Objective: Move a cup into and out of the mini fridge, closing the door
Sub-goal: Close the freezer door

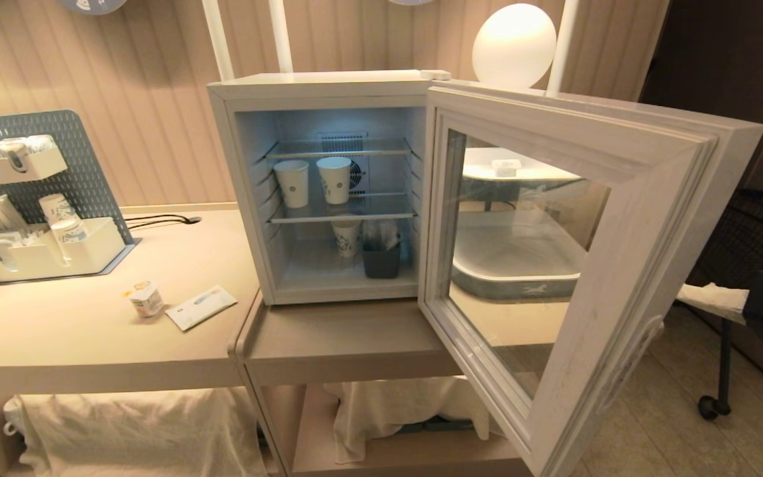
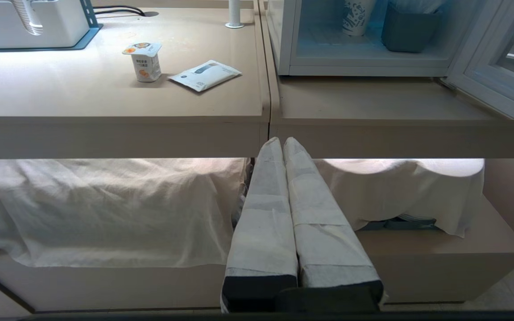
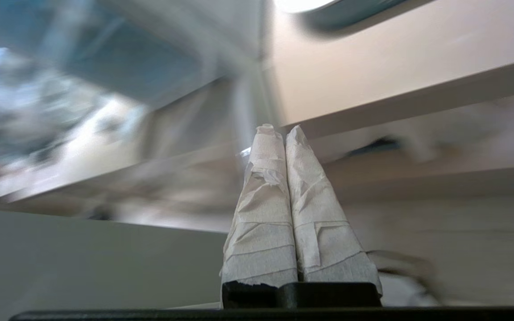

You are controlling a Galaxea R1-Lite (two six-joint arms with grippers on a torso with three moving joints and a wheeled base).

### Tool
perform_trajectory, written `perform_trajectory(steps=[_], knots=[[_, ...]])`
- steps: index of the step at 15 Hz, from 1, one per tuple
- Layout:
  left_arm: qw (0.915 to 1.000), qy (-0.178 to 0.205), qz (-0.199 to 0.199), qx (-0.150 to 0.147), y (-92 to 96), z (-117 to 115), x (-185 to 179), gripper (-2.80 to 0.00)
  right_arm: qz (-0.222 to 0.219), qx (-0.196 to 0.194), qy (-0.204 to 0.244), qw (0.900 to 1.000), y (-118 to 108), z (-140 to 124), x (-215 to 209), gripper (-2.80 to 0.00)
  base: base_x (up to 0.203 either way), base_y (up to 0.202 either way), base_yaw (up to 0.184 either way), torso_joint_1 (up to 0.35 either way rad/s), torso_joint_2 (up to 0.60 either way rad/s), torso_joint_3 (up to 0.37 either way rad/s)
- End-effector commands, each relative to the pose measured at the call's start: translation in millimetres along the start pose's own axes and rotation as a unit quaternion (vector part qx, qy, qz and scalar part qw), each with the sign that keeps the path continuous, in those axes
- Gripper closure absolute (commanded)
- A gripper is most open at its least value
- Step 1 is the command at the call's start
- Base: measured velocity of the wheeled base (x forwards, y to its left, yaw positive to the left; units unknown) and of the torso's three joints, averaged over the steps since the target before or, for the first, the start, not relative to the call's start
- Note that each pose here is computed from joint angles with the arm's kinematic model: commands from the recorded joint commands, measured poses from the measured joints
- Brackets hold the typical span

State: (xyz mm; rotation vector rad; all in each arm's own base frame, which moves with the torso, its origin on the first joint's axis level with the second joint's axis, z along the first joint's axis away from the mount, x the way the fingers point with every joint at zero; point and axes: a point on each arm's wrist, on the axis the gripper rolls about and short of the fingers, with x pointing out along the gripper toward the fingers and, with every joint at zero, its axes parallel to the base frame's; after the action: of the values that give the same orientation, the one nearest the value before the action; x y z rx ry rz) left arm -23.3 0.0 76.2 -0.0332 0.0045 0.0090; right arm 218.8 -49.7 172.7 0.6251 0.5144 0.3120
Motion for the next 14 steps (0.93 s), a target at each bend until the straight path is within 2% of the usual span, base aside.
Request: perform_trajectory(steps=[1,4,6,11,14], knots=[[1.0,0.0,0.0,0.0,0.0,0,0,0.0,0.13,0.108,0.093,0.981,-38,9,31,0.0,0.0,0.0,0.0,0.0,0.0,0.0],[1.0,0.0,0.0,0.0,0.0,0,0,0.0,0.166,0.095,0.135,0.972,-14,0,53,0.0,0.0,0.0,0.0,0.0,0.0,0.0],[1.0,0.0,0.0,0.0,0.0,0,0,0.0,0.157,0.072,0.145,0.974,11,-8,65,0.0,0.0,0.0,0.0,0.0,0.0,0.0],[1.0,-0.001,0.0,-0.003,0.0,0,0,0.0,0.165,-0.001,0.158,0.974,95,-33,91,0.0,0.0,0.0,0.0,0.0,0.0,0.0],[1.0,-0.001,0.0,-0.004,0.0,0,0,0.0,0.146,-0.062,0.117,0.98,158,-50,106,0.0,0.0,0.0,0.0,0.0,0.0,0.0]])
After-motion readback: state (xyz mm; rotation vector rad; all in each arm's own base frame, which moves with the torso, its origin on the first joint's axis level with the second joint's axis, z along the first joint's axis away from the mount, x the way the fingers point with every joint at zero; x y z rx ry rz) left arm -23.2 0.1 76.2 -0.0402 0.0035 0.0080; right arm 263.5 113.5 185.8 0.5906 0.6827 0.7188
